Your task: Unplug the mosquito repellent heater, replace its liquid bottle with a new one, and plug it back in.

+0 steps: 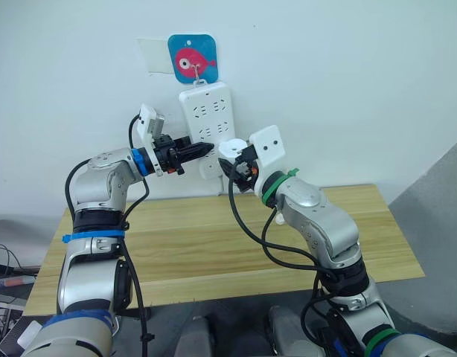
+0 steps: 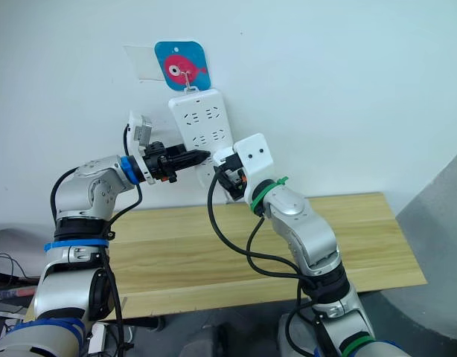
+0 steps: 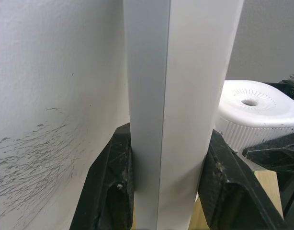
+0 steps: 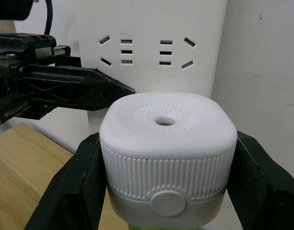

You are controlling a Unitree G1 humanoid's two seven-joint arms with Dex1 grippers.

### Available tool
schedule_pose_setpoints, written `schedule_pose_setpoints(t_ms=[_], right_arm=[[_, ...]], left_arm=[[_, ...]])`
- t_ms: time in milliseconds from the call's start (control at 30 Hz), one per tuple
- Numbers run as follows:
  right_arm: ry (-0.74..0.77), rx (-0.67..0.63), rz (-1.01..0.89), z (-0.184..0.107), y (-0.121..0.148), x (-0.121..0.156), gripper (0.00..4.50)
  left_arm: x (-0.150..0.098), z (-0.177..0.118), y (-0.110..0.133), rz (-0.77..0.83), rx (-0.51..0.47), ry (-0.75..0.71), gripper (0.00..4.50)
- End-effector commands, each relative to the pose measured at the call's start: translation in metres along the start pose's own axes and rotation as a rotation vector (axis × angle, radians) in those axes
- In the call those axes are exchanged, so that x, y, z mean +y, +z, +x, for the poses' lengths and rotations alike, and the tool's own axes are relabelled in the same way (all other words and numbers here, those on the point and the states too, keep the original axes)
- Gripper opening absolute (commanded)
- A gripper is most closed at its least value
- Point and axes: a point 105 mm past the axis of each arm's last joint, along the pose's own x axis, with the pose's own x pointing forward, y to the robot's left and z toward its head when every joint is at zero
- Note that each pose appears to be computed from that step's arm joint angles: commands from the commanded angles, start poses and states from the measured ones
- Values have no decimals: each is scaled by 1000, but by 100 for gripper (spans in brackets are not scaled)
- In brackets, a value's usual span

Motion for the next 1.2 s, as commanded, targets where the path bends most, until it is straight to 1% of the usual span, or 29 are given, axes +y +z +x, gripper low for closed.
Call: schedule_pose_setpoints(t_ms=[33, 67, 133, 433, 633, 767, 833, 867, 933, 1000, 1067, 1100, 1133, 1200], right_arm=[[135, -10, -5, -1, 6, 25, 371], [138, -9, -12, -4, 6, 24, 390], [141, -8, -21, -10, 7, 22, 442], [171, 15, -34, -38, 13, 9, 442], [173, 86, -73, -63, 5, -15, 442], [207, 99, -79, -75, 4, -24, 442], [225, 91, -71, -77, 6, -25, 406], [229, 88, -67, -77, 6, -25, 389], [252, 79, -58, -76, 7, -23, 321], [275, 62, -36, -73, 9, -19, 237], [295, 50, -22, -71, 10, -14, 165], [308, 45, -17, -70, 10, -11, 138], [321, 41, -12, -68, 10, -8, 97], [337, 30, -2, -65, 10, -2, 16]], left_arm=[[-21, 16, 14, 33, -66, -144, 133], [-21, 16, 14, 35, -64, -143, 133], [-20, 15, 14, 38, -62, -143, 133], [-18, 16, 13, 50, -50, -140, 133], [-16, 15, 13, 56, -40, -141, 133], [-11, 12, 13, 68, -19, -132, 133], [-9, 9, 12, 72, -7, -128, 205], [-8, 7, 12, 75, -1, -127, 224], [-5, 2, 10, 81, 17, -118, 284], [-1, -7, 7, 98, 51, -98, 358], [0, -16, 4, 109, 73, -89, 421], [1, -22, 4, 113, 86, -83, 443], [1, -28, 4, 119, 99, -75, 450], [3, -41, 3, 127, 121, -49, 450]])
